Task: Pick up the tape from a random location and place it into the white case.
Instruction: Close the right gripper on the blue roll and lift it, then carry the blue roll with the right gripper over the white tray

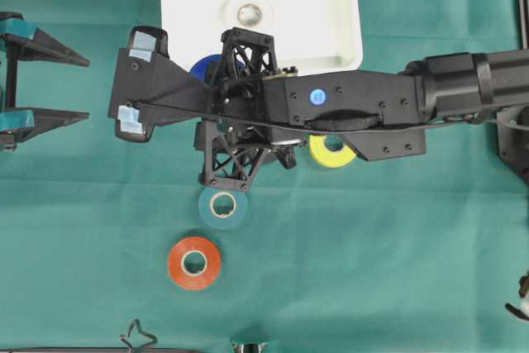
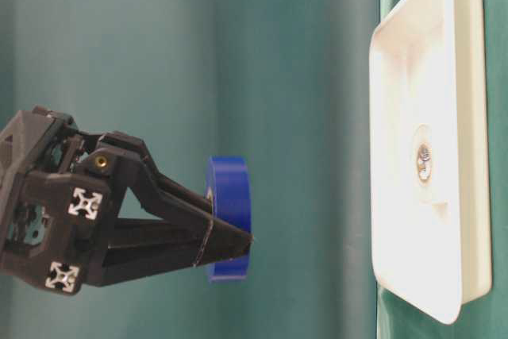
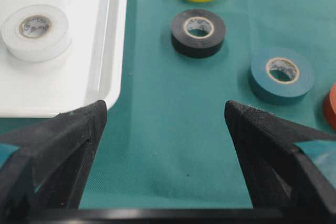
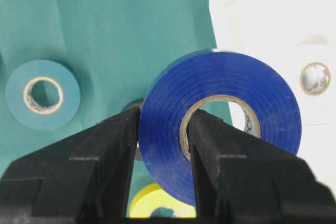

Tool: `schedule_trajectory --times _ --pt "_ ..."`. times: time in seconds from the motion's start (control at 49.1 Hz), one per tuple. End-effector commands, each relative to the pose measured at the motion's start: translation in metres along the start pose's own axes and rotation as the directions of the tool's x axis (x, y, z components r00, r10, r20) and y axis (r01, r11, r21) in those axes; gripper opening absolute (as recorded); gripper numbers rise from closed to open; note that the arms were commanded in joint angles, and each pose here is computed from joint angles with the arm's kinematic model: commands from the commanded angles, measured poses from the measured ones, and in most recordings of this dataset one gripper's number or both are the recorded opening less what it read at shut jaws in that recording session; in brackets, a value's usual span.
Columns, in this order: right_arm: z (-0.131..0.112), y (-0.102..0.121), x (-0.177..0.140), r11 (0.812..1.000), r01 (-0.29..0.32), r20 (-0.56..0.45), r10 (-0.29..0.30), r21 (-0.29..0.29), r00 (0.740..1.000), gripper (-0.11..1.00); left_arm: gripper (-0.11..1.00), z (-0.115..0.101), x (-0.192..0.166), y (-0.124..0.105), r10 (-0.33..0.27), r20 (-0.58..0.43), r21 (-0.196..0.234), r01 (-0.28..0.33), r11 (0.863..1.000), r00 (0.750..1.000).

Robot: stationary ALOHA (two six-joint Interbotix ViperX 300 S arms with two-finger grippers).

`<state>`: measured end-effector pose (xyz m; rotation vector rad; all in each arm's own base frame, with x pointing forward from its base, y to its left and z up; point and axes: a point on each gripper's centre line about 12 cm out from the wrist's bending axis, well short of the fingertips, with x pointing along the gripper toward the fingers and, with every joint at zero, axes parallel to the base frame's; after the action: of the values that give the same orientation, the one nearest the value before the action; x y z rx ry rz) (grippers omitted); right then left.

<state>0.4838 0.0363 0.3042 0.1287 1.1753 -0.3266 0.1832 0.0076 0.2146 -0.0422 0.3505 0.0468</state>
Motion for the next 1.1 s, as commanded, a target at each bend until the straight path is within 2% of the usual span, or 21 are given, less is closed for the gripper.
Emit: schedule_trajectory --times 0.0,0.305,0.529,0.712,0.916,1.079 --pt "0.009 -0.013 -0.032 1.000 -0.018 0.073 0.016 0.024 0.997 0.31 0.96 0.003 0.001 0.000 0.003 0.005 -0.001 -0.003 1.000 1.000" --pt "0.022 -0.054 -0.023 0.999 0.021 0.072 -0.024 0.051 0.997 0.31 0.96 0.002 0.001 0.000 0.003 -0.003 -0.003 -0.003 1.000 1.000" --pt "0.034 -0.102 -0.015 0.993 0.056 0.084 -0.065 0.106 0.994 0.31 0.96 0.002 0.001 0.000 0.003 -0.005 -0.003 -0.003 1.000 1.000" --pt "0.038 -0.128 -0.009 0.986 0.073 0.090 -0.087 0.147 0.992 0.31 0.96 0.002 0.001 0.000 0.003 -0.005 -0.003 -0.003 1.000 1.000" --pt "0.029 -0.146 -0.001 0.981 0.100 0.052 -0.111 0.169 0.992 0.31 0.96 0.002 0.001 0.000 0.003 -0.006 -0.003 -0.003 1.000 1.000" --pt "0.009 -0.167 -0.002 0.972 0.127 0.028 -0.135 0.197 0.990 0.31 0.96 0.002 0.001 0.000 0.003 -0.008 -0.003 -0.003 1.000 1.000"
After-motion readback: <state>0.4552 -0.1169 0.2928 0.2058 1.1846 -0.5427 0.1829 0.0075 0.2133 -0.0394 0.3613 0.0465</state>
